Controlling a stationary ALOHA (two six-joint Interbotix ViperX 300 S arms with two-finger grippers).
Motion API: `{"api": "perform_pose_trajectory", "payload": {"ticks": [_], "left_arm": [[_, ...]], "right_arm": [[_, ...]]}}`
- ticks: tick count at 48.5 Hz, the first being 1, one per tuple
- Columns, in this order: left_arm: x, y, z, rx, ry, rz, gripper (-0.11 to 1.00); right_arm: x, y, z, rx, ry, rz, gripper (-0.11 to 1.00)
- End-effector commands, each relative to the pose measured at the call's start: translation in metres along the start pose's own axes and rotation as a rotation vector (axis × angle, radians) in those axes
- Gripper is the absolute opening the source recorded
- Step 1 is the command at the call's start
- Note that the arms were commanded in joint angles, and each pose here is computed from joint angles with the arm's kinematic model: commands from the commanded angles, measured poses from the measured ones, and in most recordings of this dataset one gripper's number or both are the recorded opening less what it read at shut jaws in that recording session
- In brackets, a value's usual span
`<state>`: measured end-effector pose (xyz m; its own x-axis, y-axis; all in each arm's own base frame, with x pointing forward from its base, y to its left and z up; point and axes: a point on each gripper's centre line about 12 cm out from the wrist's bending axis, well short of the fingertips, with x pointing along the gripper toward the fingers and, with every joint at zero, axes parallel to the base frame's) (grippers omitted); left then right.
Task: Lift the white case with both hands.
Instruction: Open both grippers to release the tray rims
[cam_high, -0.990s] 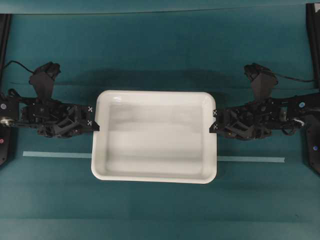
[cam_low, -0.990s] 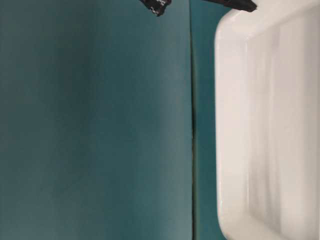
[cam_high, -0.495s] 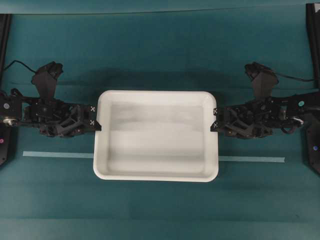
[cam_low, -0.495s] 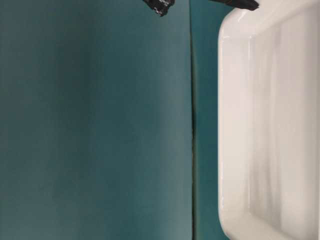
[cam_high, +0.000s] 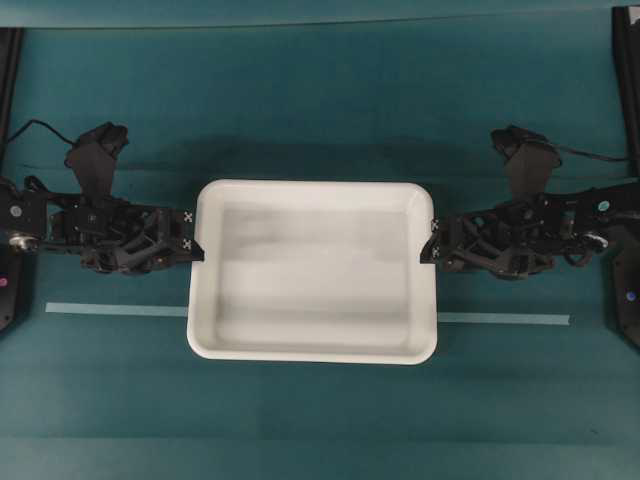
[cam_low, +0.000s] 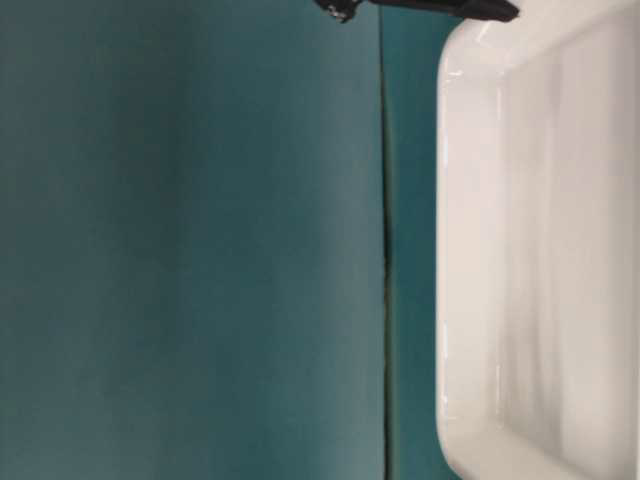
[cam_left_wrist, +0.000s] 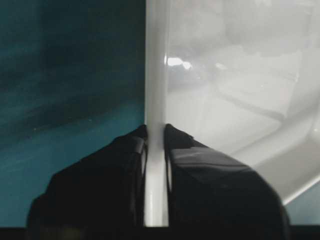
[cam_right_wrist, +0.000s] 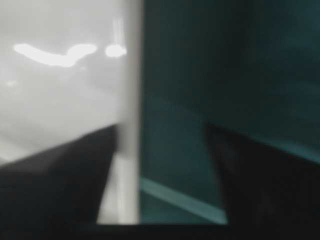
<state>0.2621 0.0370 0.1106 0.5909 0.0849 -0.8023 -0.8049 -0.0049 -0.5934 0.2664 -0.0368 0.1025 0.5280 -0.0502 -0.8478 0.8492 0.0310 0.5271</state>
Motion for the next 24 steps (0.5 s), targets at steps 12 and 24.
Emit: {"api": "perform_pose_trajectory", "payload": {"ticks": [12, 24], "left_arm": [[0.005, -0.003, 0.002, -0.002, -0.003, 0.011, 0.83], [-0.005, -0.021, 0.004, 0.023, -0.012, -0.065, 0.92]], "right_arm": [[-0.010, 0.013, 0.002, -0.011, -0.006, 0.044, 0.85], [-0.029, 0.018, 0.003, -0.024, -0.004, 0.068, 0.85]]}}
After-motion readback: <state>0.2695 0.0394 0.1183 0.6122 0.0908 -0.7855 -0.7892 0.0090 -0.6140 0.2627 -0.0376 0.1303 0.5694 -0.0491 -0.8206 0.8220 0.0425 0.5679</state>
